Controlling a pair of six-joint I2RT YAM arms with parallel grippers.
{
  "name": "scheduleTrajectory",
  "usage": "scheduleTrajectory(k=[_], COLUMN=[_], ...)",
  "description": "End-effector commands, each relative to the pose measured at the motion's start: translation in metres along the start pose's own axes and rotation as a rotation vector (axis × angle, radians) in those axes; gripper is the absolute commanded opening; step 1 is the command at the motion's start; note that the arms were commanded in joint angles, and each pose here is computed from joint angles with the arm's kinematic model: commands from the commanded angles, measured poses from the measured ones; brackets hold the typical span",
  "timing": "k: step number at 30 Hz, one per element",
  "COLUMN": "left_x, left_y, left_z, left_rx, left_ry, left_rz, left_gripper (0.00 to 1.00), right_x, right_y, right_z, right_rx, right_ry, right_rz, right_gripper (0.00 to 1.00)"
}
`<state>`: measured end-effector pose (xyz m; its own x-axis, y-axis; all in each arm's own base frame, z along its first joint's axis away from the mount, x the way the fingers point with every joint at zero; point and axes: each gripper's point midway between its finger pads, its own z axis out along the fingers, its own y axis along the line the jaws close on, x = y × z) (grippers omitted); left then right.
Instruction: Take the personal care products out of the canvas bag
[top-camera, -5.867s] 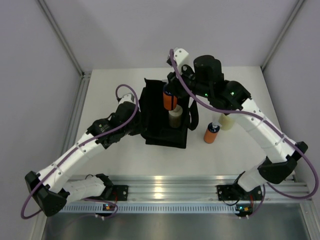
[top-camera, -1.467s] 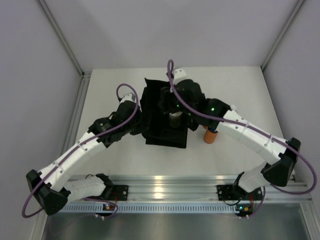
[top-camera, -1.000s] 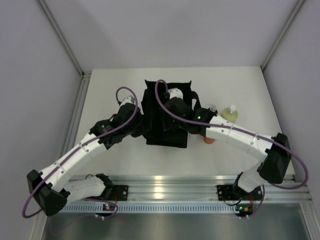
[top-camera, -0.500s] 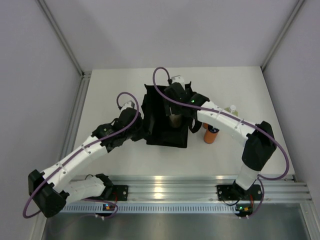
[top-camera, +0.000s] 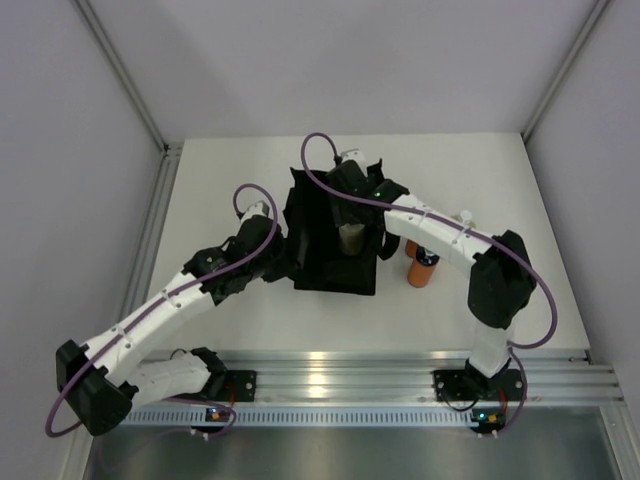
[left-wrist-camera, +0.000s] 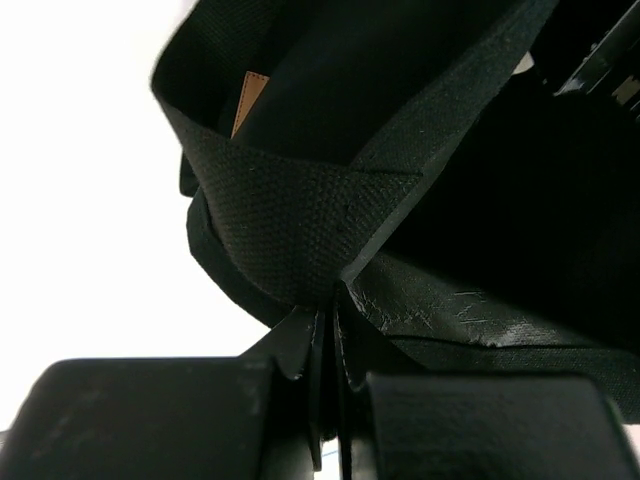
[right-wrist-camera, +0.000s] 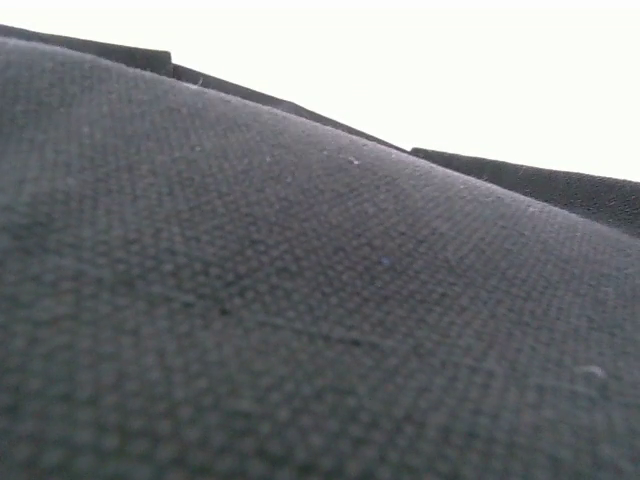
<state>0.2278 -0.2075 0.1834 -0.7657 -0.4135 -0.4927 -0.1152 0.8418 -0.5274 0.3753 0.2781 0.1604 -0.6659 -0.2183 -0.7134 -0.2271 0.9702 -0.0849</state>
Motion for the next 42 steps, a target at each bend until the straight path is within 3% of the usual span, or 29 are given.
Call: scheduleTrajectory(k=[1,5,8,14,18,32,42], left_x=[0.0,0.0,-0.001,-0.001,-0.002,-0.005,-0.007], left_y=[0.0,0.001,0.002,0.003,0.002,0.004,0.003], left_z=[-0.004,-0.006,-0.007,-0.007,-0.007,-0.005,-0.004], left_rx=[0.004,0.008,0.008,0.007,0.007,-0.008,-0.012], left_ry=[0.0,-0.005,-0.01,-0.014,-0.019,-0.031,-0.036], left_rz=[0.019,0.016,0.016,0.012,0.012,0.019,0.027], left_gripper=[0.0,0.0,0.0,0.0,0.0,0.0,0.0], right_x=[-0.002,0.001,0.0,-0.01,-0.027,-0.07,-0.085], right_y=[-0.007,-0.001,-0.001,0.004,0.01,0.039,0.054], right_z=[0.009,0.01,0.006,-0.003,-0.014,-0.058,-0.077], right_rx=[0.004,-0.029,-0.037,-0.076,-0.105,-0.224,-0.246], right_ry=[0.021,0.023,0.017,-0.003,-0.044,-0.248,-0.309], right_rz=[0.018,0.033,0.044,0.04,0.042,-0.04,-0.117], right_gripper=[0.62,0.37,0.32,0.1,0.0,0.0,0.0])
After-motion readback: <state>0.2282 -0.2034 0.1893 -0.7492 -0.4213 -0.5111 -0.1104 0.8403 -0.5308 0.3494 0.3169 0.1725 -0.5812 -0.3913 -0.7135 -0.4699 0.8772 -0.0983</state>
